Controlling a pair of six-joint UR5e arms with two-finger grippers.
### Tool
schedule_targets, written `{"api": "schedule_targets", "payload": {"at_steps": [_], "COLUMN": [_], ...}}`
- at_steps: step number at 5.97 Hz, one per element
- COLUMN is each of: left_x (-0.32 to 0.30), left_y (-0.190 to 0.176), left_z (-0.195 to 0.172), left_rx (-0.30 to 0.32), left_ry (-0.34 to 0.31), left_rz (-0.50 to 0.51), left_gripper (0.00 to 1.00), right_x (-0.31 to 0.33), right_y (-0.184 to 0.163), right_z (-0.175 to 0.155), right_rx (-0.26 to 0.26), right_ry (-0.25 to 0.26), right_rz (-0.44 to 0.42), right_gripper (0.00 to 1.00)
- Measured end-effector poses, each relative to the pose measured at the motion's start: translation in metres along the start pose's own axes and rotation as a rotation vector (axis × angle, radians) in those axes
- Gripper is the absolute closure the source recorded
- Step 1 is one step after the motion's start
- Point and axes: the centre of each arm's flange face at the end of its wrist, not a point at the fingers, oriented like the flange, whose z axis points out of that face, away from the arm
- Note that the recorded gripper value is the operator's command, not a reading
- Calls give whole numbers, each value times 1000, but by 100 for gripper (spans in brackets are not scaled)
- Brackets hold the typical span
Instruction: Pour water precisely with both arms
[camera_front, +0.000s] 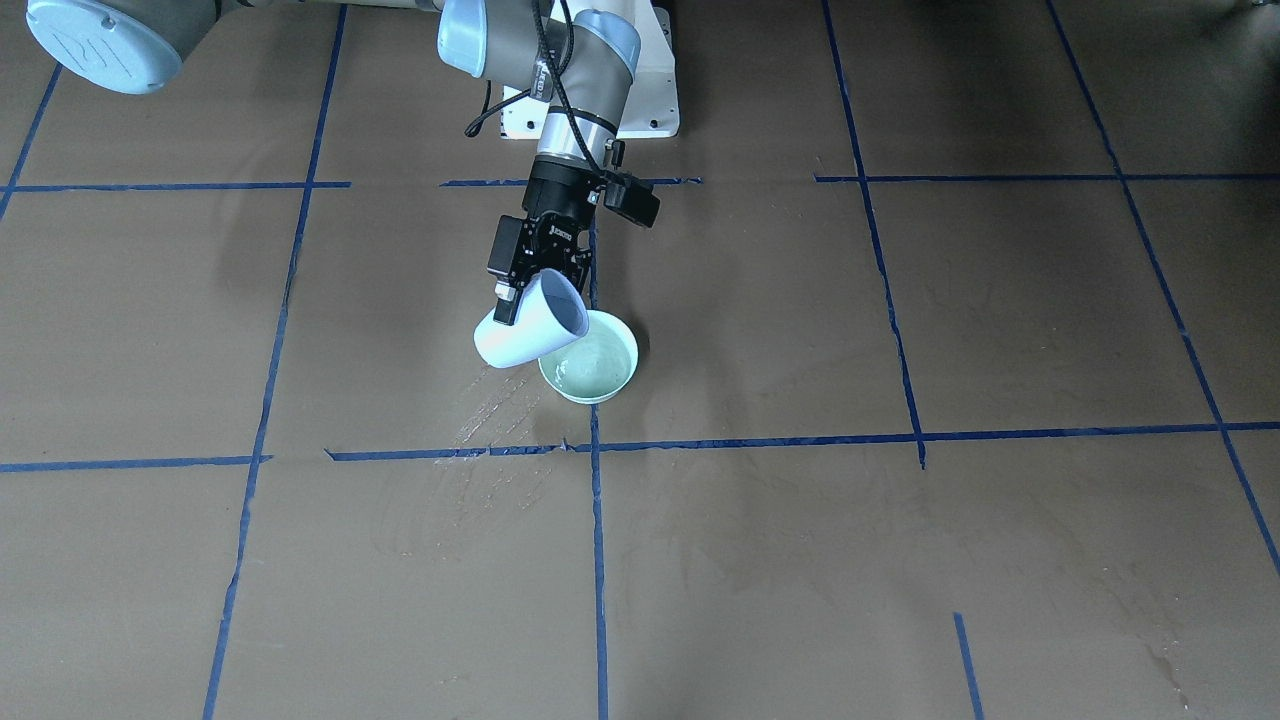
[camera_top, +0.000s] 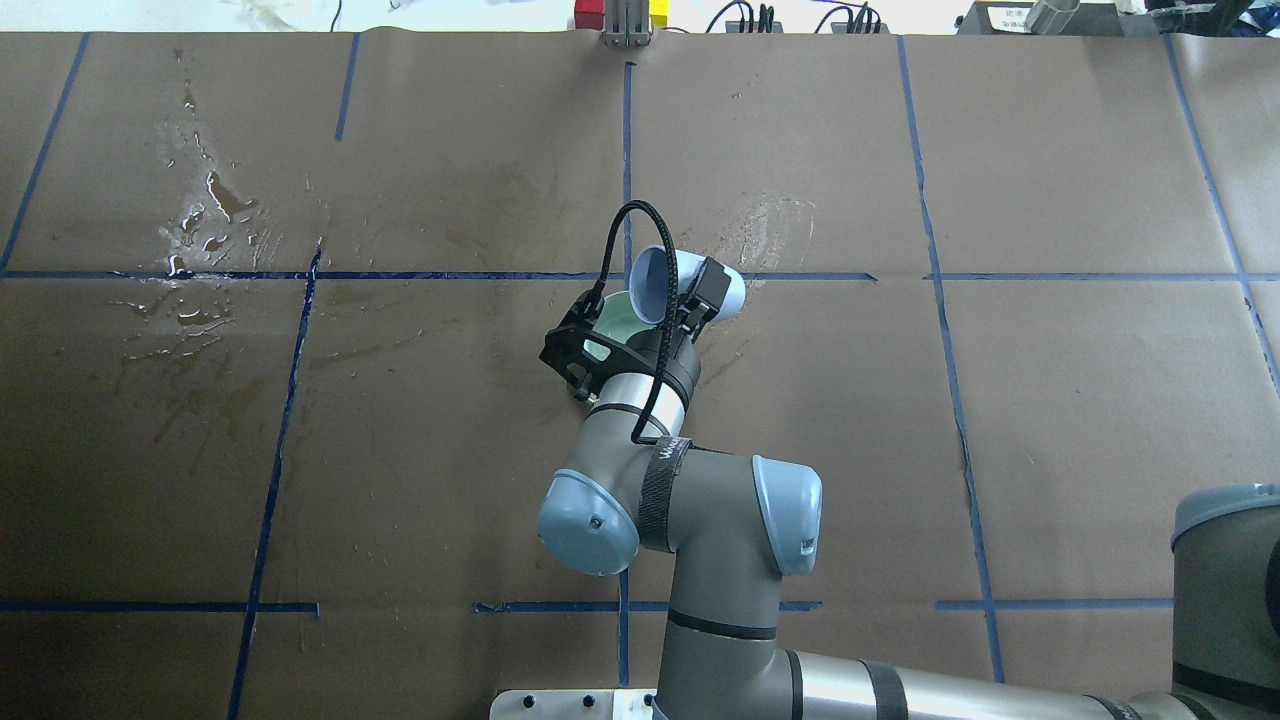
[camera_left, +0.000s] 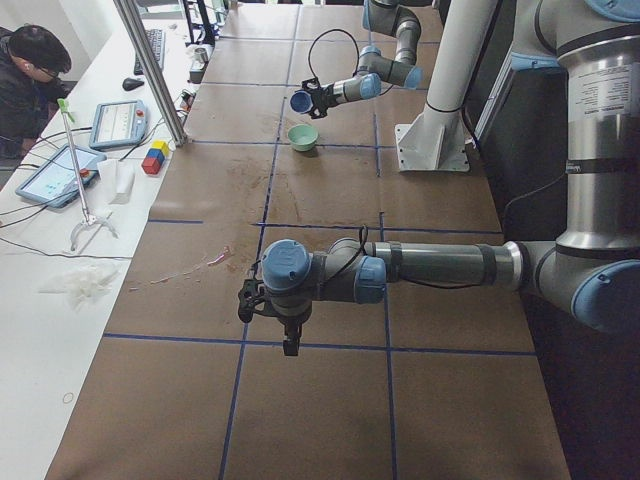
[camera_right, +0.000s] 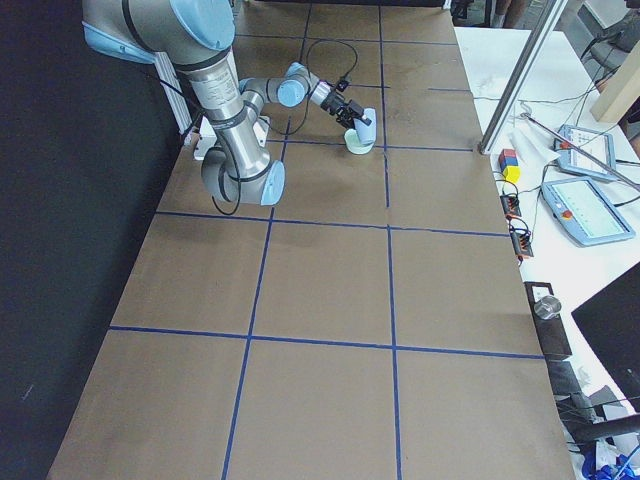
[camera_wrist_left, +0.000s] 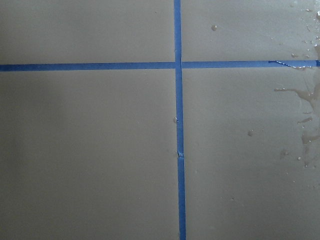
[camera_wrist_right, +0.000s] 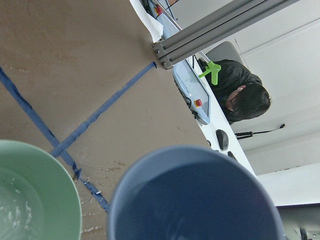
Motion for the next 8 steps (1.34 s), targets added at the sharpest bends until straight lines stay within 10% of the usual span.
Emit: {"api": "schedule_targets", "payload": {"at_steps": [5,8], "left_x": [5,8], "left_y": [-1,-2], "left_z": [-4,-6], "left_rx": [10,15], "left_ry": [0,0], "left_rz": [10,18], "left_gripper": [0,0], "right_x": [117,185], "right_y": [-1,57], "right_z": [17,50], "right_rx": [-86,-133], "right_ry": [-203,-264], "right_rz": [405,573], "right_gripper": [100,100]}}
